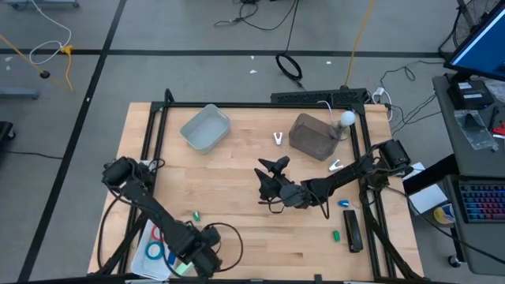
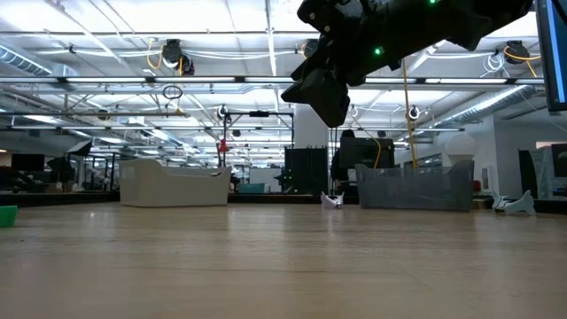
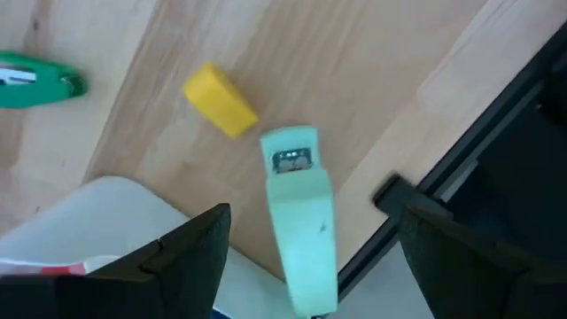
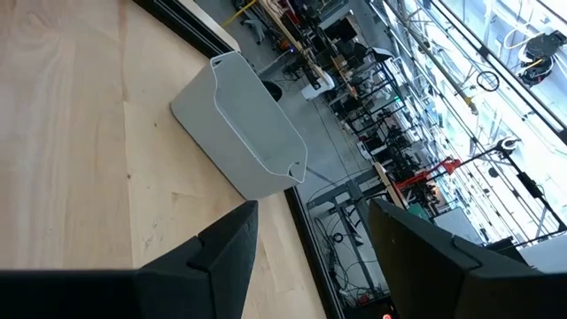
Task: Pick and place Stapler, Stapler remover, tape
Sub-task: Put the big light green stapler into the black bin
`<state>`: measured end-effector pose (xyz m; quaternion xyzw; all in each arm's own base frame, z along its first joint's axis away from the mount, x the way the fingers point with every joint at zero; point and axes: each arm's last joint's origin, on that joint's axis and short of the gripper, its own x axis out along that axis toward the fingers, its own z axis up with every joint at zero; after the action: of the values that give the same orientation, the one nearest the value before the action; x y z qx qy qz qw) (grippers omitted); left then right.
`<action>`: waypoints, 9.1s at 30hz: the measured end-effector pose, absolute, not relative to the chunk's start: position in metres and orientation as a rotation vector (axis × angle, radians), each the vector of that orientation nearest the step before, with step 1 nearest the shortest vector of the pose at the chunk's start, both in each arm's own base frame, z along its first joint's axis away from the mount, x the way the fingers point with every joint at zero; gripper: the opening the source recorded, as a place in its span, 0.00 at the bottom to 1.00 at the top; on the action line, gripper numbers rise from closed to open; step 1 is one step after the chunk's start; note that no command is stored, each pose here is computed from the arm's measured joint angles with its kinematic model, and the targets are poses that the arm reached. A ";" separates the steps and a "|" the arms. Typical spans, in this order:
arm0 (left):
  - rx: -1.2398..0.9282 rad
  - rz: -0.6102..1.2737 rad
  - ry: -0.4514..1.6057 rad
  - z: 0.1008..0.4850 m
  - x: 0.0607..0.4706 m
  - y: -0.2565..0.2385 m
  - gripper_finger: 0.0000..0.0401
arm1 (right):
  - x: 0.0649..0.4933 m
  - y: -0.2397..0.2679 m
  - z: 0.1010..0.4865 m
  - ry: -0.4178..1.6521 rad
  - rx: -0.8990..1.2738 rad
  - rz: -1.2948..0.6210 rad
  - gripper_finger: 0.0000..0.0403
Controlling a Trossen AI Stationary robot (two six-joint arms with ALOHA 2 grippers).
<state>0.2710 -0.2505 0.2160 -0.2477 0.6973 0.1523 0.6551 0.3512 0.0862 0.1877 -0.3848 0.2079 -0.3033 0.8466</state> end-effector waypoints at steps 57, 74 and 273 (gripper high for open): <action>-0.631 0.331 1.590 0.172 0.258 -0.253 0.81 | 0.351 0.086 0.188 0.438 -0.811 -0.639 0.52; -0.595 0.292 1.593 0.172 0.258 -0.254 0.81 | 0.351 0.086 0.188 0.438 -0.811 -0.639 0.52; -0.949 0.244 0.118 0.301 0.385 0.201 0.29 | 0.351 -0.003 0.227 0.537 -0.719 -1.301 0.75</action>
<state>0.3849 0.2015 0.3014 -0.4555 0.0565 0.1173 0.8807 0.3506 -0.0035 0.2274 -0.3231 0.2416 -0.5847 0.7038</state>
